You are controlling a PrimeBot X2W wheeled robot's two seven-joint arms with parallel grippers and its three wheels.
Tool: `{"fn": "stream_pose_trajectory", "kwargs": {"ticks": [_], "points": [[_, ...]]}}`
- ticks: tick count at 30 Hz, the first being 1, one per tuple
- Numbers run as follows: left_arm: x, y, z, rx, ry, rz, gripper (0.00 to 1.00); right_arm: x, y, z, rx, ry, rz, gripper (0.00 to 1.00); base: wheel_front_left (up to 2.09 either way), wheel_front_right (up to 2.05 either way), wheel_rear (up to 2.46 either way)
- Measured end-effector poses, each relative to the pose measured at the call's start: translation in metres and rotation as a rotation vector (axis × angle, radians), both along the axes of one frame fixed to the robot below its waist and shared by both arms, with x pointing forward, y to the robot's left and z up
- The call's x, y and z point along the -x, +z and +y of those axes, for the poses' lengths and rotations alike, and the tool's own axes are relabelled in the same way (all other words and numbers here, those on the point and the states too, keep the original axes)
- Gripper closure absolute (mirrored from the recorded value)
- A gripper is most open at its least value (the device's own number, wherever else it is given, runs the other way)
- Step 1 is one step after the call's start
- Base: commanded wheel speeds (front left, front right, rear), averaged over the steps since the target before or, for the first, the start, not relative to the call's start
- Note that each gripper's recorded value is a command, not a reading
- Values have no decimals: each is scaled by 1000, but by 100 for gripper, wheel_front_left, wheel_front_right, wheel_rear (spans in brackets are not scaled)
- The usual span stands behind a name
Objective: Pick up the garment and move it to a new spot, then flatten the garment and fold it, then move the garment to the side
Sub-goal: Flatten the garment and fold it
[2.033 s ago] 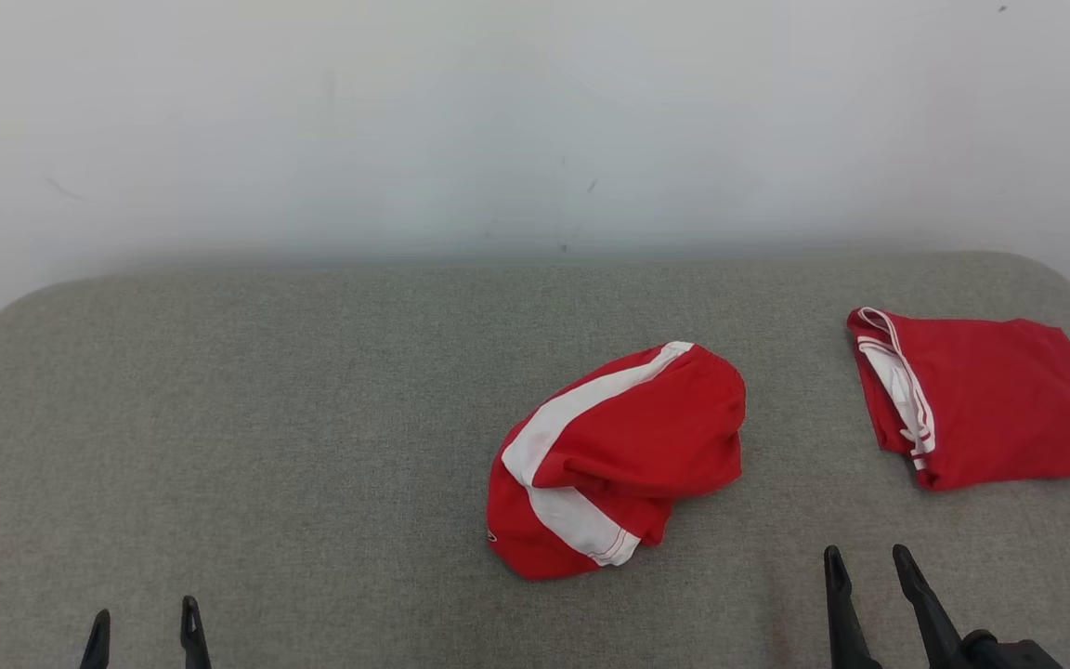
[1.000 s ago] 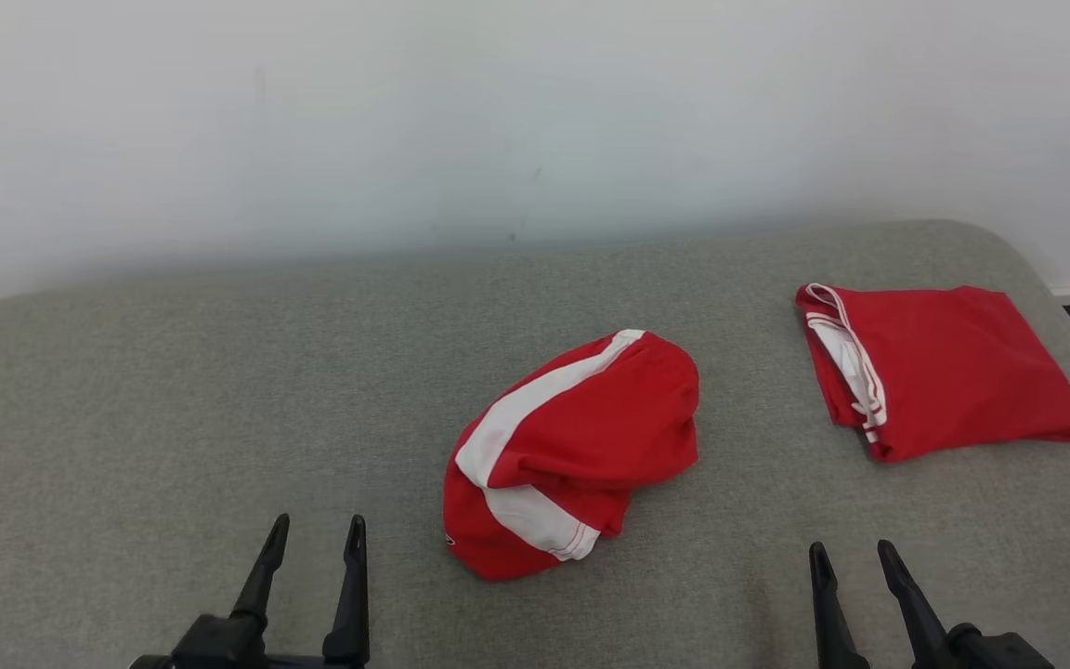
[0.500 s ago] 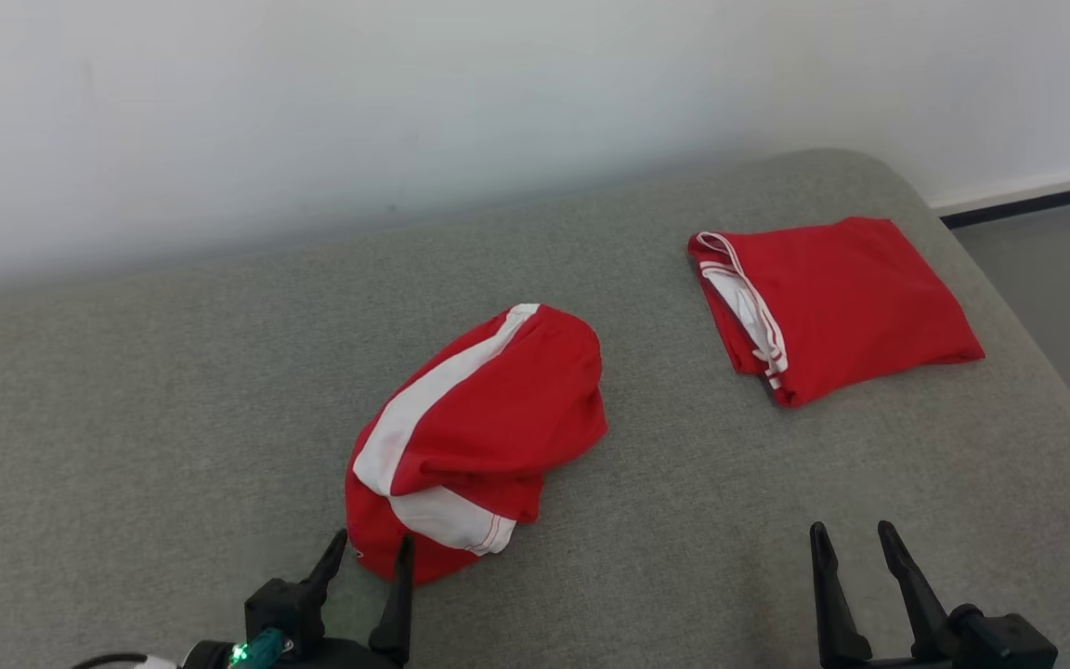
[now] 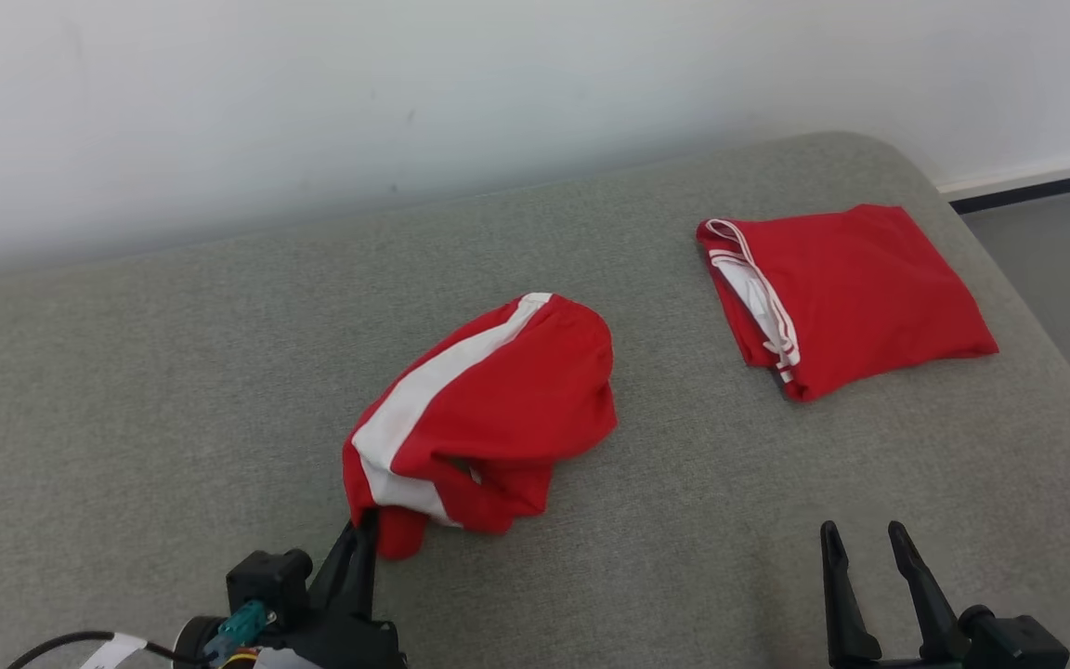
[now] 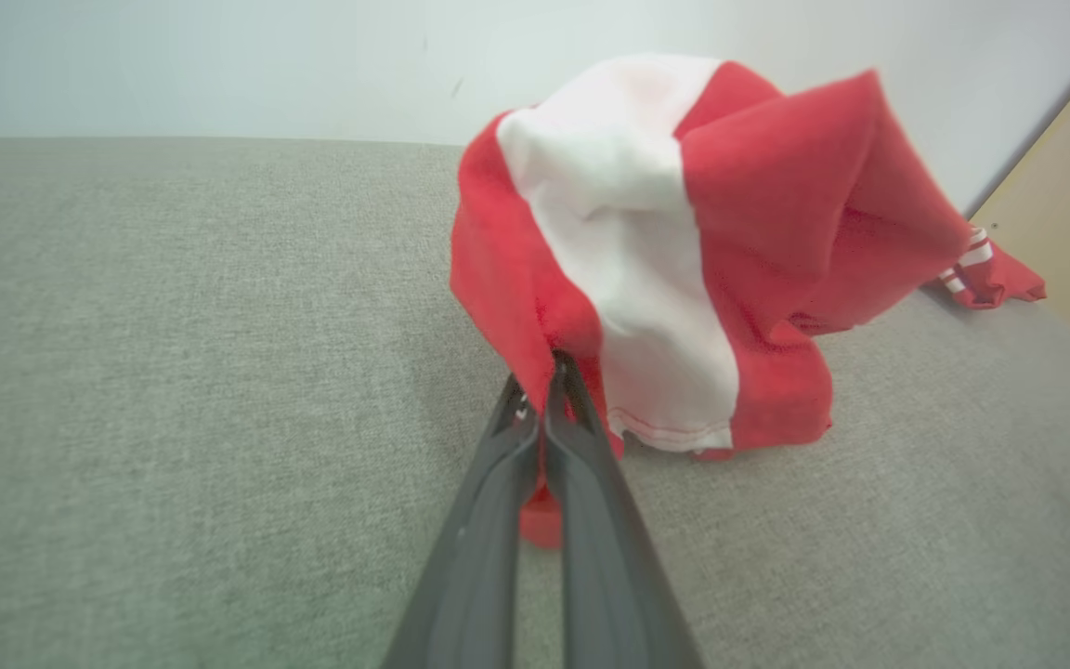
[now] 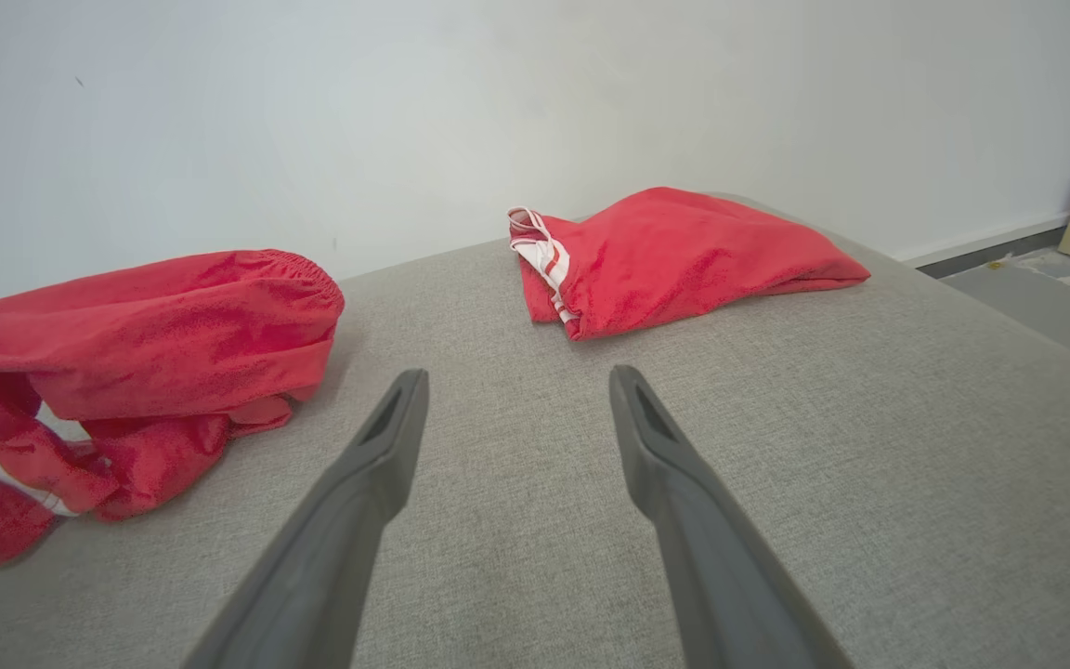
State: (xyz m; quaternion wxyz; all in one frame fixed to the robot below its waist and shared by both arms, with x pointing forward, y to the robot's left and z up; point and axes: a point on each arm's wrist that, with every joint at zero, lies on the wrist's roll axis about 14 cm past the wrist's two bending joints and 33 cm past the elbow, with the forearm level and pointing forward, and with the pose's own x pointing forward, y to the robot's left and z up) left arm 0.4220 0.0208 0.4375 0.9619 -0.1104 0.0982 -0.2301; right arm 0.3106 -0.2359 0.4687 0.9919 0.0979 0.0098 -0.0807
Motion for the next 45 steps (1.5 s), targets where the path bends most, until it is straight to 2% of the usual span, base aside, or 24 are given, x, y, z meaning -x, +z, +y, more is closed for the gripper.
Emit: {"fn": "stream_pose_trajectory", "kwargs": {"ticks": [4,13,20,21,22,33,37,45], "points": [[11,-6,26,-9,55,13,100,-5,-2,8,-16,28,3,0,0,0,0],[50,-20,120,-122,198,46,100,-21,-5,42,-45,140,2,0,0,0,0],[71,-24,134,-116,257,98,100,-29,-6,61,-48,204,4,0,0,0,0],[71,-24,134,-116,257,98,52,-29,-6,61,-48,204,4,0,0,0,0],[73,-24,134,-117,265,95,0,-29,-5,63,-48,209,2,0,0,0,0],[83,3,152,-21,422,-16,0,-36,6,87,-29,289,-33,0,0,0,0],[91,19,171,-10,503,-72,0,-40,9,100,-27,331,-41,0,0,0,0],[100,30,191,-18,576,-112,0,-55,8,141,-7,457,-33,0,0,0,0]]}}
